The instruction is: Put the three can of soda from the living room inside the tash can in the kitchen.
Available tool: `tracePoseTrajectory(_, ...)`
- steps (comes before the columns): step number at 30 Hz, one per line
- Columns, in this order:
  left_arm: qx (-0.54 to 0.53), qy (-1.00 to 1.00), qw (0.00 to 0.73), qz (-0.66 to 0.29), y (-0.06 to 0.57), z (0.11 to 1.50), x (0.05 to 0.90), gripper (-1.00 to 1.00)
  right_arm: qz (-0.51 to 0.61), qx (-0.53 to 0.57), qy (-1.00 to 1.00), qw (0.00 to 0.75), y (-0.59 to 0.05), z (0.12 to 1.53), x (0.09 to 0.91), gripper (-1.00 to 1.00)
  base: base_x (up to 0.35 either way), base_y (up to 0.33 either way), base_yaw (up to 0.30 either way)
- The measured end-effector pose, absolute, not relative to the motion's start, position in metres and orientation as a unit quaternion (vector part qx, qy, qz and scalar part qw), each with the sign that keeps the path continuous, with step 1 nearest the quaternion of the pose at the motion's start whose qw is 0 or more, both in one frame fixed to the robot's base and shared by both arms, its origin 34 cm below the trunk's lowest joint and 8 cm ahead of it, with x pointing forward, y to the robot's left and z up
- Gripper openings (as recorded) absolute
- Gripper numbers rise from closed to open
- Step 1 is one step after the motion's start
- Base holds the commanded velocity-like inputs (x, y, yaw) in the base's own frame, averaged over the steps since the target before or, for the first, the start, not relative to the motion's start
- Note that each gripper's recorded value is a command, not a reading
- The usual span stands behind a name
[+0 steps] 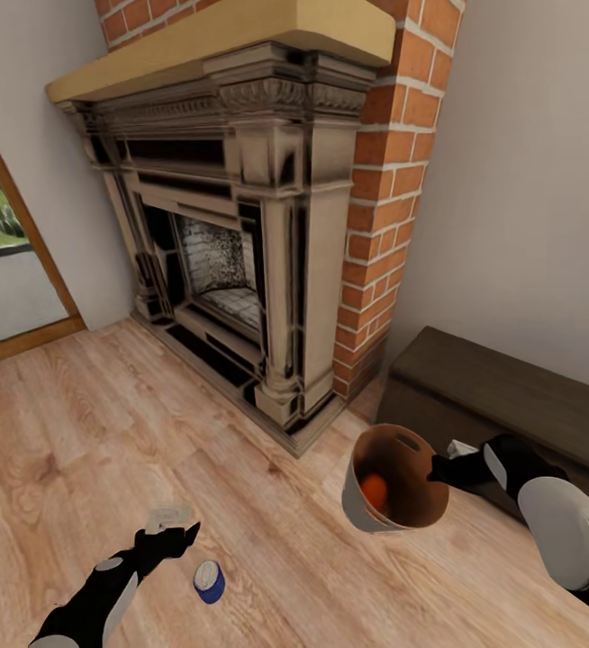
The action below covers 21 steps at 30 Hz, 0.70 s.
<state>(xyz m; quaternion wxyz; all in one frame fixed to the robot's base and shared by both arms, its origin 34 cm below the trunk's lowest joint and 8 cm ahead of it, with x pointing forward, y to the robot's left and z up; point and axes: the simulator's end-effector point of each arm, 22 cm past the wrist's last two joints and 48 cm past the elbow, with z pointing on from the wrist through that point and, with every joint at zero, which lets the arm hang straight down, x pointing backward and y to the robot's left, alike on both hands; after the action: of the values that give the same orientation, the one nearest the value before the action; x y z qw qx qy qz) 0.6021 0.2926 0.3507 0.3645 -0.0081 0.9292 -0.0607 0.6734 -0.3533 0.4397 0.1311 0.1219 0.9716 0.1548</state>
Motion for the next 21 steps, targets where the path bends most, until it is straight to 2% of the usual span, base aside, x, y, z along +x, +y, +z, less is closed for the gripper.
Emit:
tracePoseTrajectory(4, -0.009, 0.921, 0.387, -0.049, 0.293, 0.351, 0.604, 1.0, 0.114, 0.107, 0.98, 0.124, -0.365, 0.433, 0.669, -1.0, 0.023, 0.001, 0.0)
tracePoseTrajectory(21, 0.001, 0.91, 0.41, -0.057, 0.269, 0.322, 0.602, 1.0, 0.117, 0.117, 0.979, 0.116, -0.364, 0.398, 0.659, -1.0, 0.001, 0.0, 0.0)
